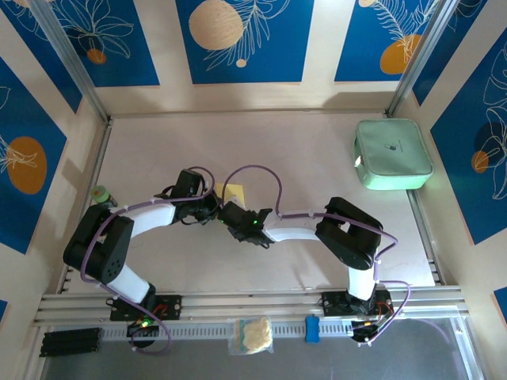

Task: Fold a paper plane with a square sheet of paper (pick it up from the middle)
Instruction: Fourth fold the wing at the center of the table.

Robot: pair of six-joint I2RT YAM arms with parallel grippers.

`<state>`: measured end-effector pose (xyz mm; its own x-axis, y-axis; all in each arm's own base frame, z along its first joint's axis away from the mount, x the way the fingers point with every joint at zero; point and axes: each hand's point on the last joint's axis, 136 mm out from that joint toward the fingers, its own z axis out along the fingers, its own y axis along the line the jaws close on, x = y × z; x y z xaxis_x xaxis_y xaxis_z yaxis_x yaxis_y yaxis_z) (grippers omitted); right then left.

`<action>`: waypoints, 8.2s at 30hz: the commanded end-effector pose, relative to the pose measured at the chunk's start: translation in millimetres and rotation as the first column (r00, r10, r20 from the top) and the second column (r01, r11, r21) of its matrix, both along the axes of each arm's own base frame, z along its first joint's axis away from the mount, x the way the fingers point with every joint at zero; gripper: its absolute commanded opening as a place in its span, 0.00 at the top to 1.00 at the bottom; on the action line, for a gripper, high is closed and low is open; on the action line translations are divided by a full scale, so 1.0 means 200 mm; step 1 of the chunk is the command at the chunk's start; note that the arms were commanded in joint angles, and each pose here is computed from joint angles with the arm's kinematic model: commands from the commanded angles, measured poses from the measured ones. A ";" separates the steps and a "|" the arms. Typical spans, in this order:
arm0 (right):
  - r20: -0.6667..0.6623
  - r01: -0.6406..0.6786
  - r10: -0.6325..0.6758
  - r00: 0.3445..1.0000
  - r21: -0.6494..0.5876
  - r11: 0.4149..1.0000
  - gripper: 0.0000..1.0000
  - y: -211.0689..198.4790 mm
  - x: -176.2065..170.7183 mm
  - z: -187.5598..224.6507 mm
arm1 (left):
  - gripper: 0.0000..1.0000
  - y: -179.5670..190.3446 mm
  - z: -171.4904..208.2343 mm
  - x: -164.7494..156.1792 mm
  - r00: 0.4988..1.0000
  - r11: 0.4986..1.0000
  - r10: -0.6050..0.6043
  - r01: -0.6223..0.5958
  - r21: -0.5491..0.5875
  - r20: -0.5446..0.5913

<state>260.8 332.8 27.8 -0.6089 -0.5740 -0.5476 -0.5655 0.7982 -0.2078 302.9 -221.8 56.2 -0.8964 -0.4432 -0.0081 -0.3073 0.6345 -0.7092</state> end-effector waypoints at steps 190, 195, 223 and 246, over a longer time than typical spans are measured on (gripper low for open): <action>-0.228 -0.051 0.144 0.963 0.370 0.928 0.97 0.03 -0.01 0.04 | 0.90 0.04 -0.16 -0.05 0.999 1.000 0.016 -0.016 0.004 -0.050; -0.208 -0.066 0.144 0.967 0.339 0.938 0.93 0.03 -0.01 0.03 | 0.90 0.05 -0.19 -0.06 0.998 1.000 0.020 -0.019 0.020 -0.066; 0.058 -0.184 0.184 0.981 -0.012 0.983 0.71 0.08 0.01 0.00 | 0.82 0.08 -0.28 -0.11 0.993 0.995 0.000 0.012 0.101 -0.121; 0.034 -0.177 0.175 0.984 0.084 0.981 1.00 0.07 0.01 0.05 | 0.81 0.08 -0.24 -0.10 0.995 0.994 -0.011 0.022 0.111 -0.103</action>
